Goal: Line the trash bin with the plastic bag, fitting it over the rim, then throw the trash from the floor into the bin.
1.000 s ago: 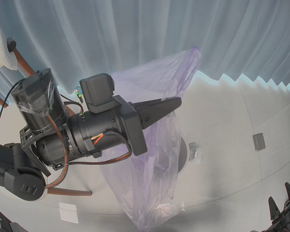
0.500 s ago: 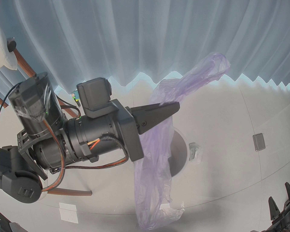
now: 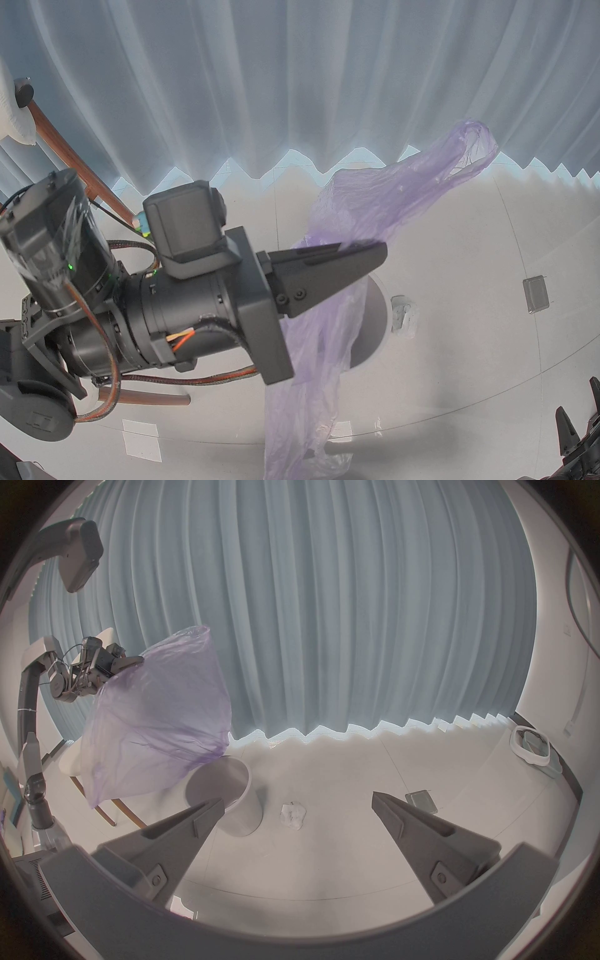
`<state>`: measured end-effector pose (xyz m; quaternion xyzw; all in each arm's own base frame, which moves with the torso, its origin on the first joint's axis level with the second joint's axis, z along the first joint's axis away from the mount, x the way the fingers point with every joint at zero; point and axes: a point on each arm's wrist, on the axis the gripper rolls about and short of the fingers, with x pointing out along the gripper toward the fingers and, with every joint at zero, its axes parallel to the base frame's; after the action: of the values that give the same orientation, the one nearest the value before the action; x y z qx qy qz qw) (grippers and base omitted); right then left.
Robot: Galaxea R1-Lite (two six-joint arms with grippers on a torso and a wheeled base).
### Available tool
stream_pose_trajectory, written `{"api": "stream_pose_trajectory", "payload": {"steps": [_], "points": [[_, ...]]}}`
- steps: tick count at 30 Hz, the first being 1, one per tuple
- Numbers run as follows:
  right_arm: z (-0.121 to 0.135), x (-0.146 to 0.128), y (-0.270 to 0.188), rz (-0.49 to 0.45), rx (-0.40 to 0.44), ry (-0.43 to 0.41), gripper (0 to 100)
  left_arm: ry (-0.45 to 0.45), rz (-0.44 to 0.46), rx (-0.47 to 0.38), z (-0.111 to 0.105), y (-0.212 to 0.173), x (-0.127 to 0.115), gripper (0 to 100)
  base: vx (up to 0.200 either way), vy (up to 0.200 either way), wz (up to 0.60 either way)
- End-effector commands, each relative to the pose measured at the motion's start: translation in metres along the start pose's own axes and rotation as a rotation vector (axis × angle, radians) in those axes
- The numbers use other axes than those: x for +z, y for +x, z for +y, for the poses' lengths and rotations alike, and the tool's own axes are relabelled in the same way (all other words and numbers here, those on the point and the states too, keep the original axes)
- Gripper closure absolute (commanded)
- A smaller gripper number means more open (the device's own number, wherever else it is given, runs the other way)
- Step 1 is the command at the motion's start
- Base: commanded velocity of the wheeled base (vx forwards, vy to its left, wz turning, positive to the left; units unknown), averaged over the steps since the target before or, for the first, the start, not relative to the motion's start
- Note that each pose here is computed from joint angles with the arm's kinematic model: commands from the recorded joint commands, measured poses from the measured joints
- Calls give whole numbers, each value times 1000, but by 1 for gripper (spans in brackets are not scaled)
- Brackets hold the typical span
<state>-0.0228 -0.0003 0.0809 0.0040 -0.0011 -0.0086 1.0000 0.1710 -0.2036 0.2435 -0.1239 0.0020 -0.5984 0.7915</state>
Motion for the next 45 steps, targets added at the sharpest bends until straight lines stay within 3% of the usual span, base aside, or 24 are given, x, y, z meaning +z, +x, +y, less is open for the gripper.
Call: {"api": "stream_pose_trajectory", "payload": {"steps": [1,10,15,22,27,28,31,37,45], "points": [[0,-5,0,2,0,0,0,0,1,-37,-13,-7,0,100,0,0,0],[0,-5,0,1,0,1,0,-13,37,-81,-17,-14,-9,100,0,0,0],[0,-5,0,1,0,1,0,-21,56,-59,-10,-16,-14,100,0,0,0],[0,-5,0,1,0,0,0,-42,106,-31,19,-30,-25,100,0,0,0],[0,-5,0,1,0,1,0,-9,61,-27,36,-32,-23,100,0,0,0],[0,-5,0,1,0,0,0,34,2,4,52,-33,-21,100,0,0,0],[0,-5,0,1,0,1,0,76,-56,28,67,-33,-20,100,0,0,0],[0,-5,0,1,0,0,0,-19,-122,16,71,-34,-16,100,0,0,0],[0,-5,0,1,0,0,0,-30,-139,38,78,-34,-11,100,0,0,0]]}}
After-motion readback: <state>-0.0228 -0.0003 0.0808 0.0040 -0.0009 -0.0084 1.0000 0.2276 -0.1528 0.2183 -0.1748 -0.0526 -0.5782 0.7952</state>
